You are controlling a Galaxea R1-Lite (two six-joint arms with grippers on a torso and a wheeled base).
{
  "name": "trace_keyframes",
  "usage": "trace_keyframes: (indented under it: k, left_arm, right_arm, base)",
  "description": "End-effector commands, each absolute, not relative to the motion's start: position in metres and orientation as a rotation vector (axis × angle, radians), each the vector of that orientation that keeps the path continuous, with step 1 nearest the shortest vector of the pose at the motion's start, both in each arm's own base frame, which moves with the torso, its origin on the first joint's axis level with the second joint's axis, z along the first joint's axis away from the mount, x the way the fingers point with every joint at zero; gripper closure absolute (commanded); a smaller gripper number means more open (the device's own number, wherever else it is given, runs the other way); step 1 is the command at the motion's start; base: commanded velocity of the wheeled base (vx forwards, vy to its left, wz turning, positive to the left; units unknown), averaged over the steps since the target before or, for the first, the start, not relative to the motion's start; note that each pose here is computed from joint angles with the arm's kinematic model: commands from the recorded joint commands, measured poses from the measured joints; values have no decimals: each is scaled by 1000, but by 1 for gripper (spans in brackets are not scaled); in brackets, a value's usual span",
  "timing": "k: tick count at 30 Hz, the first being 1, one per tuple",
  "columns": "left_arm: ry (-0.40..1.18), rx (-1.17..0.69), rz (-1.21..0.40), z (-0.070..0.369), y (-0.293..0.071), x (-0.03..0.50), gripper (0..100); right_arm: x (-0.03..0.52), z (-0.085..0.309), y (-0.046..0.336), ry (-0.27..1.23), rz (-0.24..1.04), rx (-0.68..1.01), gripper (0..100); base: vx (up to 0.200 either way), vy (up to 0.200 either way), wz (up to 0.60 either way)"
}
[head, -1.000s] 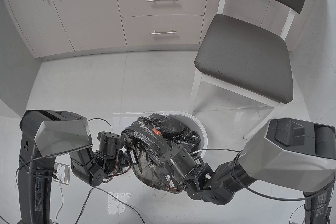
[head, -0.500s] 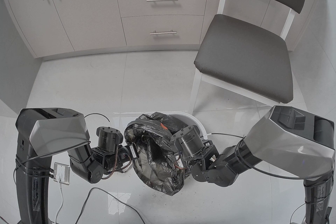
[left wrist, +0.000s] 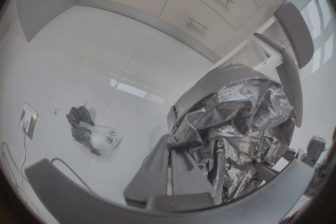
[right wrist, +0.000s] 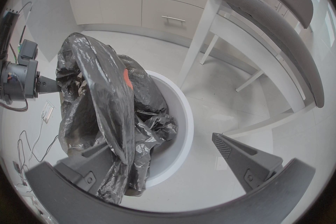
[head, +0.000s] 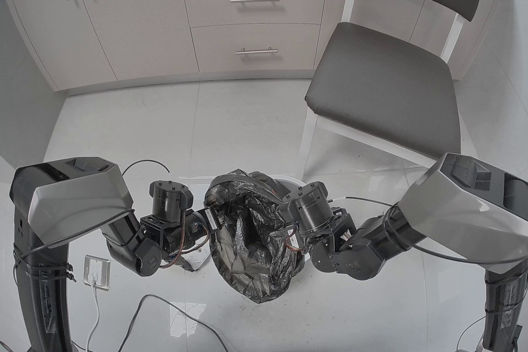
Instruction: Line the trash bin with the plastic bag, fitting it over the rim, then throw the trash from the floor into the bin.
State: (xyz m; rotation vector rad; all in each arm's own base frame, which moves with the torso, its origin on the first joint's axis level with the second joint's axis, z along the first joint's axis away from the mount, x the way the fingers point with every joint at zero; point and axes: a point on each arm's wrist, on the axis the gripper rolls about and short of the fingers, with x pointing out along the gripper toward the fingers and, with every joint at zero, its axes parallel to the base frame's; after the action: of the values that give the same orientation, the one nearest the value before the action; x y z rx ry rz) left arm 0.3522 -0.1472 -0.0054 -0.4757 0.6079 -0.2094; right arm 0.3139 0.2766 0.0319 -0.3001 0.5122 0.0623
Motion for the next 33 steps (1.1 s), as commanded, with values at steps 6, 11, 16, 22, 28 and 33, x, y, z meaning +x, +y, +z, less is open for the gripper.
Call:
trace_keyframes:
  k: [6,11,16,22,28,33]
  left_arm:
    - [563,-502,-256,19,-161,383,100]
    - [542,-508,-260,25,-168,400,100]
    - [546,-506,-255,26,-172,412,100]
    - [551,-504,-257,21,-176,421,100]
    - [574,-483,-255,19,-181,427,100]
    - [555,-442,-268,25,-185,425,100]
  right_arm:
    - [334,31,258,517,-1,-281,0]
    - [350,27,250,515,-37,-261,0]
    - [364,25,240,512,-73,-244,0]
    - [371,19,235,519,-94,-239,0]
    - [378,16,233,516,-106,-230,0]
    - [378,16,233,516,-104,-230,0]
  base:
    - [0,0,0]
    - [0,0,0]
    - [0,0,0]
    - [0,0,0]
    - [0,0,0]
    - [0,0,0]
